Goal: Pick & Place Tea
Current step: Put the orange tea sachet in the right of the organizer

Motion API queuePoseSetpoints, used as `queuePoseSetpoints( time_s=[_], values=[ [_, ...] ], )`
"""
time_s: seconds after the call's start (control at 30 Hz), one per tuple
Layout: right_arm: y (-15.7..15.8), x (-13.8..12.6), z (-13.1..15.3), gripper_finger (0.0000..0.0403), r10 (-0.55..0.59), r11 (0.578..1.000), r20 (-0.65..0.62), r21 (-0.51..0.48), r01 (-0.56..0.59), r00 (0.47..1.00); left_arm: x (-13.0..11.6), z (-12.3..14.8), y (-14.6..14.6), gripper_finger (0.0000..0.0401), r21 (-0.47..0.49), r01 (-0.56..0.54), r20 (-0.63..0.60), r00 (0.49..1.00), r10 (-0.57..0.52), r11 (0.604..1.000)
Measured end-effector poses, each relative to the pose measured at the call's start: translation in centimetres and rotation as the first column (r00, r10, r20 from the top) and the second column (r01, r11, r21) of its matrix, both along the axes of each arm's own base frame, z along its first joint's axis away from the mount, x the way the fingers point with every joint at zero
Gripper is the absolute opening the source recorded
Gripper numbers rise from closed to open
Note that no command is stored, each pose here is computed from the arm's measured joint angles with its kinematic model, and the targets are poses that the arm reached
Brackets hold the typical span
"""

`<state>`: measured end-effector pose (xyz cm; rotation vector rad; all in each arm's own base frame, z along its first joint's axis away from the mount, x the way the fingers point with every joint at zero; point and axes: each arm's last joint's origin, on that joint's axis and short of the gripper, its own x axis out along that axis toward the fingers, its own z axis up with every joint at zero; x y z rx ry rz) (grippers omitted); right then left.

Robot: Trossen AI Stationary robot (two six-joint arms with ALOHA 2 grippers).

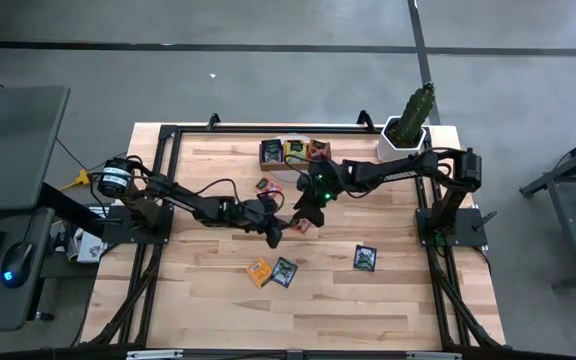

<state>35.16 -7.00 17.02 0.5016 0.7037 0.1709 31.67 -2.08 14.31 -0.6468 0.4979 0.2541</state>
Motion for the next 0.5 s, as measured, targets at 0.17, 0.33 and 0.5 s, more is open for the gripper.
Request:
queuePoseSetpoints(
  time_s=[0.17, 0.33, 0.5],
  values=[
    [0.11, -0.28, -0.32, 0.0186, 0.016, 1.000, -0.039, 0.001, -0.016, 0.999, 0.51, 0.55, -0.06, 0.0000, 0.018, 0.020, -0.009, 1.000, -0.019, 1.000],
    [0.31, -0.61, -0.64, 0.0186, 0.049, 0.999, -0.077, 0.011, -0.049, 0.996, 0.70, 0.76, -0.08, 0.0000, 0.033, 0.029, -0.013, 1.000, -0.029, 0.999],
    [0.49, -0.57, -0.63, 0.0178, 0.058, 0.998, -0.074, 0.011, -0.057, 0.996, 0.71, 0.78, -0.08, 0.0000, 0.032, 0.028, -0.010, 1.000, -0.028, 0.999]
  ],
)
